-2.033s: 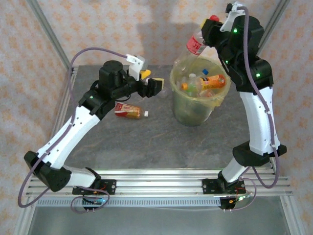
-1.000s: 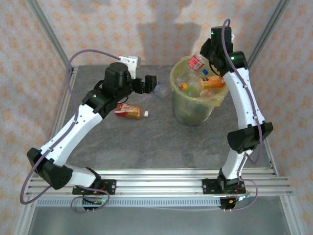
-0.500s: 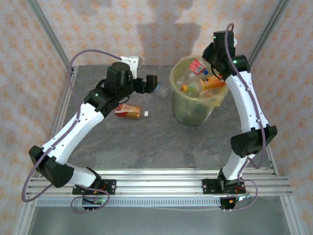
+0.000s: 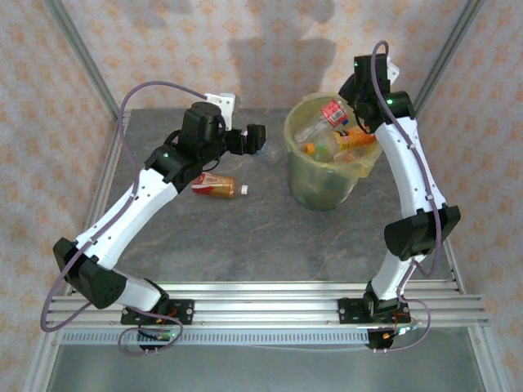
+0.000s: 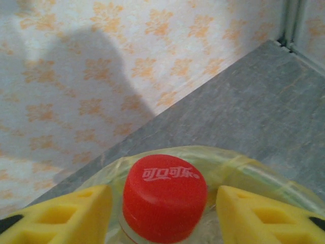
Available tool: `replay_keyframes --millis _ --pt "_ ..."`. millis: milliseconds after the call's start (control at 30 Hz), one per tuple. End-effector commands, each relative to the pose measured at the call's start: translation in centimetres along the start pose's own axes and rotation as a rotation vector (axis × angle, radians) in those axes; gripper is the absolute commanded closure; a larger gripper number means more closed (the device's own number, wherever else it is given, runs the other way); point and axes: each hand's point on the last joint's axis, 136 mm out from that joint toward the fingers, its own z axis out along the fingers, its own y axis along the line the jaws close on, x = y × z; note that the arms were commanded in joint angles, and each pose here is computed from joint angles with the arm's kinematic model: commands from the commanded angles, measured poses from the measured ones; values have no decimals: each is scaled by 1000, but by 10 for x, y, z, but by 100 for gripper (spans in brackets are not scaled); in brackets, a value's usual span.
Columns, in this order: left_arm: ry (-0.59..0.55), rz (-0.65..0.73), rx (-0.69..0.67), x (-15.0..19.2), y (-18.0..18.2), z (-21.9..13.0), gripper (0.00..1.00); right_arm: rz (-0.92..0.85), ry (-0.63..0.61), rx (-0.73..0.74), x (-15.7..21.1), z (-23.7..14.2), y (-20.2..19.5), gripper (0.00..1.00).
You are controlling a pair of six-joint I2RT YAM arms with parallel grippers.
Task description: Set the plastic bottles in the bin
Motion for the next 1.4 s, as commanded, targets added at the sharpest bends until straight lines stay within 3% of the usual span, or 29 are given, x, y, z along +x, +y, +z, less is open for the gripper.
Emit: replay_keyframes --millis 0,67,233,533,767,1367 --pt "-27 -12 18 -13 -6 -6 0 -64 -7 109 2 -1 -21 36" --pt "-25 -13 19 -12 -7 -6 0 -81 -28 129 -3 -3 -24 23" --pt "-21 -19 21 -10 -7 -3 0 -144 -48 154 -9 2 -24 16" --pt "-18 -18 15 -8 -5 -4 0 -202 7 96 -5 19 -3 26" --pt "-16 -14 8 -7 -4 -3 0 -277 37 132 -8 30 2 31" --pt "-11 -11 -10 -5 -1 1 0 -323 167 177 21 37 -13 41"
